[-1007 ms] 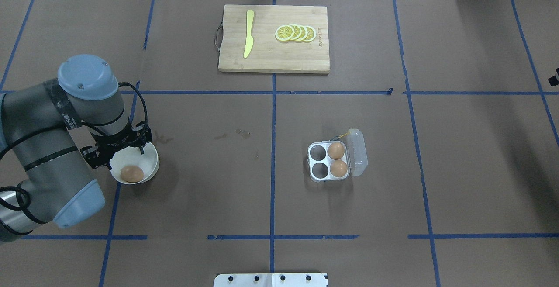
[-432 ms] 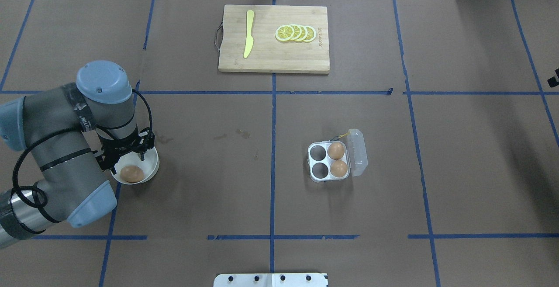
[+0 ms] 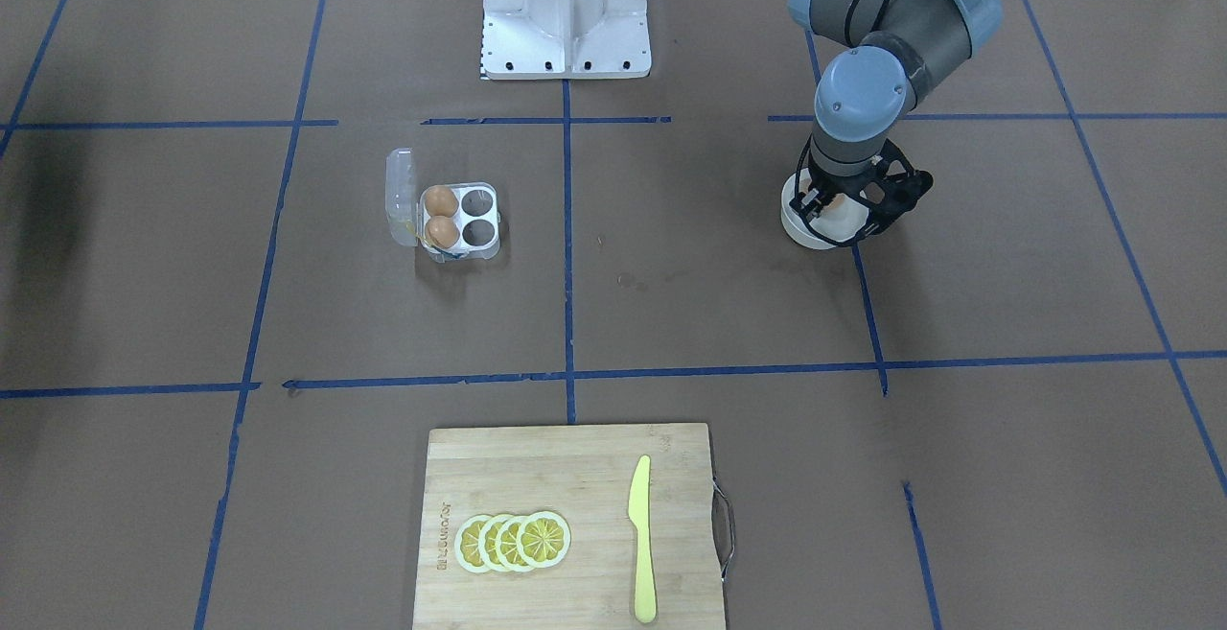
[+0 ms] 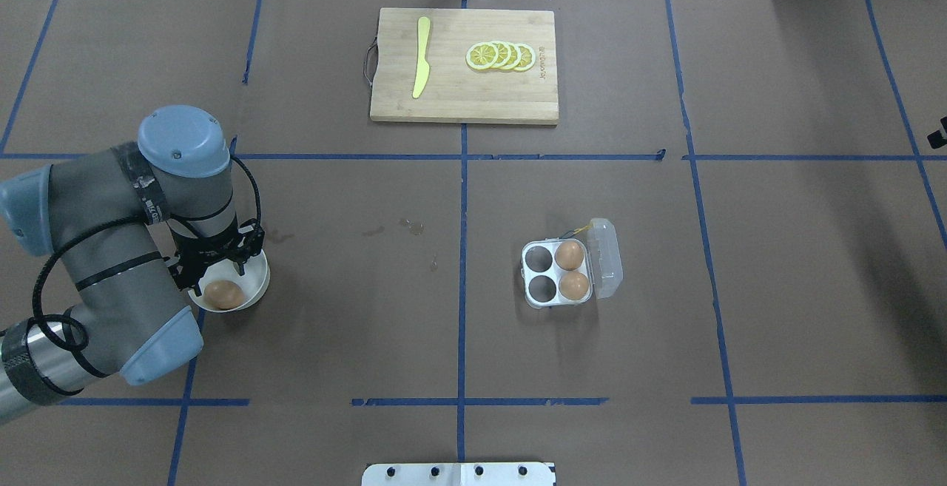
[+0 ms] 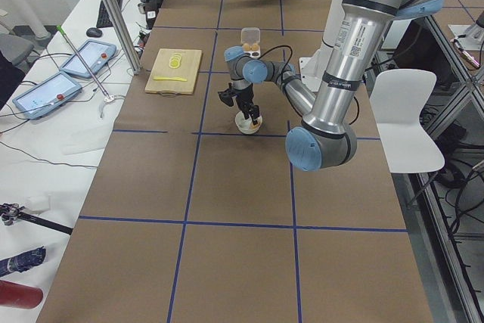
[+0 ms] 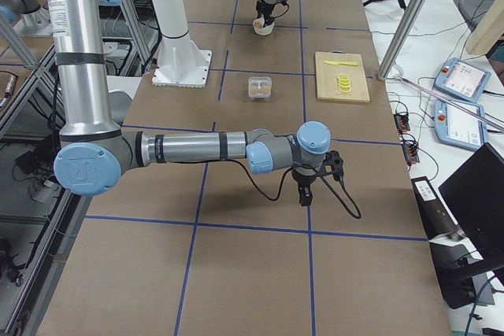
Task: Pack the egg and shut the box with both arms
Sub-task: 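Lower the left gripper into the bowl and close it on the egg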
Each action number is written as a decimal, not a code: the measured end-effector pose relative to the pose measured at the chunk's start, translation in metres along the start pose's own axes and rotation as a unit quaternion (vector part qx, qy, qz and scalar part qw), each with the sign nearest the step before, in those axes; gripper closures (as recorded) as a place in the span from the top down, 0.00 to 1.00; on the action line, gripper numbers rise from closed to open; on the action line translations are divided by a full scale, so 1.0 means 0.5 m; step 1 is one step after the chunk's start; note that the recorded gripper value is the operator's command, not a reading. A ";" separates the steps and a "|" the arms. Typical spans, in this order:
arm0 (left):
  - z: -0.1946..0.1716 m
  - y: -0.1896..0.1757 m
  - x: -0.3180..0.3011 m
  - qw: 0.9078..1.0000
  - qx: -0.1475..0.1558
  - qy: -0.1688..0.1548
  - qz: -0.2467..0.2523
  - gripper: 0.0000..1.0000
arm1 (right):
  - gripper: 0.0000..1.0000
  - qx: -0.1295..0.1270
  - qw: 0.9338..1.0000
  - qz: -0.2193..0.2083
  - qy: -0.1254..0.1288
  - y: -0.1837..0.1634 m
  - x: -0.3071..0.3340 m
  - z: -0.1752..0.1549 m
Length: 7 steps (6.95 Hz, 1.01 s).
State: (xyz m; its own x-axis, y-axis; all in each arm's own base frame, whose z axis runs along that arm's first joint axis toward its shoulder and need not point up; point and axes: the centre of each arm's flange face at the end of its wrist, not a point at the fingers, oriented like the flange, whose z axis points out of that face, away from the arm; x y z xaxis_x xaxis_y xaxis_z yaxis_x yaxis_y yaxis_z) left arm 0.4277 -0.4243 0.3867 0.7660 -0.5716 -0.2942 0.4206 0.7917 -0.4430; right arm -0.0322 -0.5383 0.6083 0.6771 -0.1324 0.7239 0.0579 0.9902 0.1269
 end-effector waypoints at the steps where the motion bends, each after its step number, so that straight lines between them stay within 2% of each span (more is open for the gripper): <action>1: 0.001 0.002 0.001 1.000 0.000 -0.001 0.001 0.65 | 1.00 0.000 1.000 0.000 0.000 0.000 0.000 0.001; 7: 0.020 0.008 0.005 1.000 -0.002 -0.009 0.004 0.64 | 1.00 -0.003 1.000 0.003 -0.001 0.003 0.005 0.005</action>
State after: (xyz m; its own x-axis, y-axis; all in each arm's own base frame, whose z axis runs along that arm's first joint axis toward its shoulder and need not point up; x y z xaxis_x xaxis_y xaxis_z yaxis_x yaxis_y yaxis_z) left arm 0.4364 -0.4203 0.3927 0.7785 -0.5605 -0.2825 0.4120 0.7958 -0.4438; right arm -0.0322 -0.5372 0.6121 0.6758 -0.1274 0.7260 0.0588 0.9911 0.1192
